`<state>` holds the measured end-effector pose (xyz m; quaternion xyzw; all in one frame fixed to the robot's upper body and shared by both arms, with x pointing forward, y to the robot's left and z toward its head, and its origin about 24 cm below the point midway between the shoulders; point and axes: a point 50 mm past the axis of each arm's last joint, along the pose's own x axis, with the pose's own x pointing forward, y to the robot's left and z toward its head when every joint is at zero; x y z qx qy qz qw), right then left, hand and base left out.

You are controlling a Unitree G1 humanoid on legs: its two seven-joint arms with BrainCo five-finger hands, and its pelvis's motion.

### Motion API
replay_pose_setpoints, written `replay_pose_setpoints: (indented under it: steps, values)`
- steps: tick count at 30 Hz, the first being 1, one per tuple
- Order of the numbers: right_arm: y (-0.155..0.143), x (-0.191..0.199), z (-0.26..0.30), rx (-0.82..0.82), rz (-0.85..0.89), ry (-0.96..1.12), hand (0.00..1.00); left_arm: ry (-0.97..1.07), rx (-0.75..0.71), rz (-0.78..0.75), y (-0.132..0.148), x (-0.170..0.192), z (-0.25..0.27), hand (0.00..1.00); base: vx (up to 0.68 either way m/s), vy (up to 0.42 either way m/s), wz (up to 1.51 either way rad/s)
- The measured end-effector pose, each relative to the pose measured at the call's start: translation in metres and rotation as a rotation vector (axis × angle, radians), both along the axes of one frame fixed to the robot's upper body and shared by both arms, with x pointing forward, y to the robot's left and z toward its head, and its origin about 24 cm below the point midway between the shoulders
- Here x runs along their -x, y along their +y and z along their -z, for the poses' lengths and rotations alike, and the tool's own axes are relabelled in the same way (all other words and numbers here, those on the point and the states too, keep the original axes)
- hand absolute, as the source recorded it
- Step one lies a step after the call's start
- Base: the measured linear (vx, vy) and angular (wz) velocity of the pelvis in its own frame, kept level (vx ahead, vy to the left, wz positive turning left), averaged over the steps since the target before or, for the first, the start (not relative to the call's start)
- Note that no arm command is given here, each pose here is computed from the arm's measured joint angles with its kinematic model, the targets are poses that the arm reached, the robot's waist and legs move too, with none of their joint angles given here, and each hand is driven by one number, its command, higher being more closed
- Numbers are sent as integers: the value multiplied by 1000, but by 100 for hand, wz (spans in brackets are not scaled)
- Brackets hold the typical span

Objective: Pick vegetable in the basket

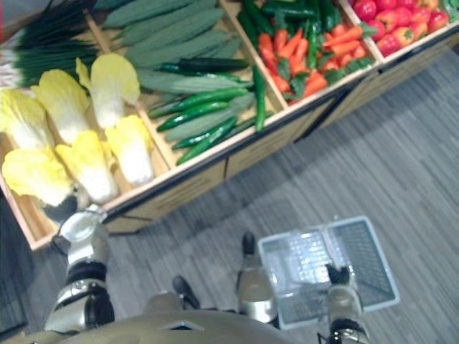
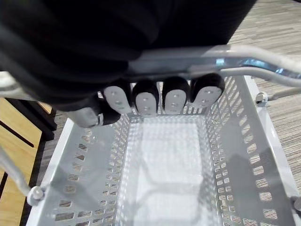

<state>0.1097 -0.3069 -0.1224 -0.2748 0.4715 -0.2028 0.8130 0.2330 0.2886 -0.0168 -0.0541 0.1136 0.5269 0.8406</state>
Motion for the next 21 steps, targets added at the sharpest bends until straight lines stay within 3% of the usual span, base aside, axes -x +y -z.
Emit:
replay_pose_setpoints:
  steps: [10, 21]
  values:
    - [-2, 24, 5, -5, 39, 45, 100, -34, -22, 4, -14, 22, -3, 100, -51, -52, 7]
    - [-4, 44, 8, -5, 57, 79, 100, -154, -209, 44, -27, 28, -46, 100, -30, -30, 3]
